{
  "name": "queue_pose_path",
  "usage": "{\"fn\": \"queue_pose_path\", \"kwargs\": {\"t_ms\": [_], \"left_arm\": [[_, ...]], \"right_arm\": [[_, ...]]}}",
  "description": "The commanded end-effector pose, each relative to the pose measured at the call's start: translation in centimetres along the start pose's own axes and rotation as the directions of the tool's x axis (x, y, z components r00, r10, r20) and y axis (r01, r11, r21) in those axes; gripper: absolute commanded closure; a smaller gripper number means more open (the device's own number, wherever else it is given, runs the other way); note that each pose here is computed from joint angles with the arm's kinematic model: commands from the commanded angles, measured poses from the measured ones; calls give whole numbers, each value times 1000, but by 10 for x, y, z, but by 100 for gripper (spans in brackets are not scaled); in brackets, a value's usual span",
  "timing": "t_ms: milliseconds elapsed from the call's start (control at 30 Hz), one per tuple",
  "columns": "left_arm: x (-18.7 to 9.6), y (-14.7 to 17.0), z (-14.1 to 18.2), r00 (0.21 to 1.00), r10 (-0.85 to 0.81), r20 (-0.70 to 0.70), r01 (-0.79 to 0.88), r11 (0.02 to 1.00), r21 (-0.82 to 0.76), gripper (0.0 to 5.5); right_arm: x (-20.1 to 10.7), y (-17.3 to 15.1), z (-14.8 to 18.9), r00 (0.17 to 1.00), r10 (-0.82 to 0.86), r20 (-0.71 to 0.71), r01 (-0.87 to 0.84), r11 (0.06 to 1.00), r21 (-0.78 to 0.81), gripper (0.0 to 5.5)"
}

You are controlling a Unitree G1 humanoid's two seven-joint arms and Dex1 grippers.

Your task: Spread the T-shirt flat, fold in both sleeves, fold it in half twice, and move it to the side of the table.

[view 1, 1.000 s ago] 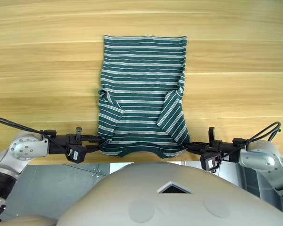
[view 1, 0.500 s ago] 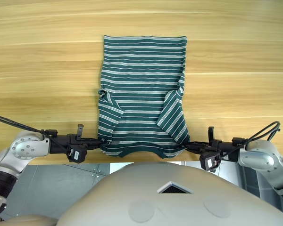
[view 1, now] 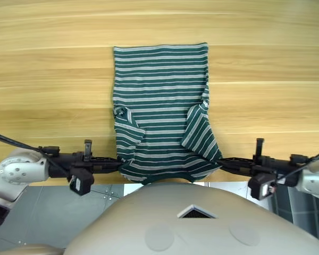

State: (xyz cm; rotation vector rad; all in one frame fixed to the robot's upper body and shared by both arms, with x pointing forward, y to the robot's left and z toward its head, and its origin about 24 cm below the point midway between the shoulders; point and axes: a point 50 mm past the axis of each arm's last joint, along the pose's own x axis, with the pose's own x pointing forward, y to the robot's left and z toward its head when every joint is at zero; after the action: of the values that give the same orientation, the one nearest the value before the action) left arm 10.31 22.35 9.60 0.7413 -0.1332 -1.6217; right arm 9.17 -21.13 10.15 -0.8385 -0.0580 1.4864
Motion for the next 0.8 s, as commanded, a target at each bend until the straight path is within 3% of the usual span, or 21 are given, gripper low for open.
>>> {"fn": "queue_pose_path", "kwargs": {"t_ms": [33, 200, 400, 667, 800], "left_arm": [[-6, 0, 4, 1000, -6, -12, 6, 1000, -7, 547], [-9, -3, 8, 1000, 15, 14, -14, 999, -42, 547], [-2, 4, -22, 998, 53, -25, -56, 990, -128, 547], [0, 70, -35, 938, 339, 77, -326, 934, -146, 547], [-2, 106, -65, 863, 503, -51, -503, 844, -187, 547]], "right_arm": [[-8, -5, 12, 998, -6, 67, 8, 1000, -17, 550], [-13, -9, 19, 993, -27, 117, 28, 1000, -5, 550], [2, -21, -9, 997, -80, -17, 80, 997, 1, 550], [21, -80, -41, 936, -325, -139, 327, 945, -6, 550], [25, -107, -52, 891, -406, -201, 420, 907, 26, 550]]}}
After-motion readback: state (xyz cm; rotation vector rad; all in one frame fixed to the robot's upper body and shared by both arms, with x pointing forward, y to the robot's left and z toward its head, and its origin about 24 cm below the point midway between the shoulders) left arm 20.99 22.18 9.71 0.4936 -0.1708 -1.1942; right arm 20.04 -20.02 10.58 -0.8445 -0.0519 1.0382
